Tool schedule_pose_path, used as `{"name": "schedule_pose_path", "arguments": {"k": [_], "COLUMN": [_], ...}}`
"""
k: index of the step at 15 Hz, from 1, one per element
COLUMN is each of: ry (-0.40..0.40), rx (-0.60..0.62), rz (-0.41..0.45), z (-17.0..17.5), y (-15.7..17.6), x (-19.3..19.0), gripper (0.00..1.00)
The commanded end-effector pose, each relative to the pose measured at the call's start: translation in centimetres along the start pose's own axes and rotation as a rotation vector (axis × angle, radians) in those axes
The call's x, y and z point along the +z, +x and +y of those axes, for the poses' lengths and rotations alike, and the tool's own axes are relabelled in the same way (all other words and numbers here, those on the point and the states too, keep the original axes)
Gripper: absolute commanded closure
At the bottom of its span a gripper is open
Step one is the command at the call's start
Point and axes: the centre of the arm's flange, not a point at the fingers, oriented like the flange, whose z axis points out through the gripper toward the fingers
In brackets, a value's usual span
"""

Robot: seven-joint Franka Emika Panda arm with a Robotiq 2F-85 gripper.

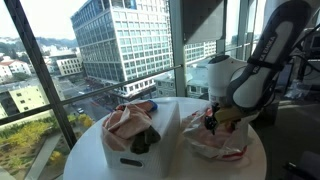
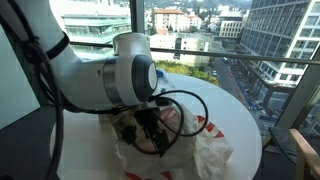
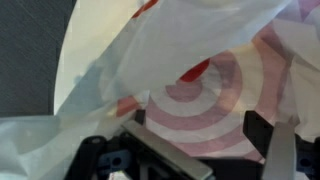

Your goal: Remove the object from the plastic bag and put them on the white basket

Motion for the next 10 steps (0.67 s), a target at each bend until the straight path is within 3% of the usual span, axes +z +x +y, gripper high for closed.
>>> {"name": "schedule_pose_path", "arguments": {"k": [1,6,10], "ry": [0.007,0.039,0.006], "rx": [0.037,0.043,0.087], "rz": [0.103,0.268,0.278], "z": [0.3,1.9,2.1], "y": [0.5,0.3,1.1], "x": [1.8,-0.2,1.8], "gripper": [0.00,0.00,0.00]}}
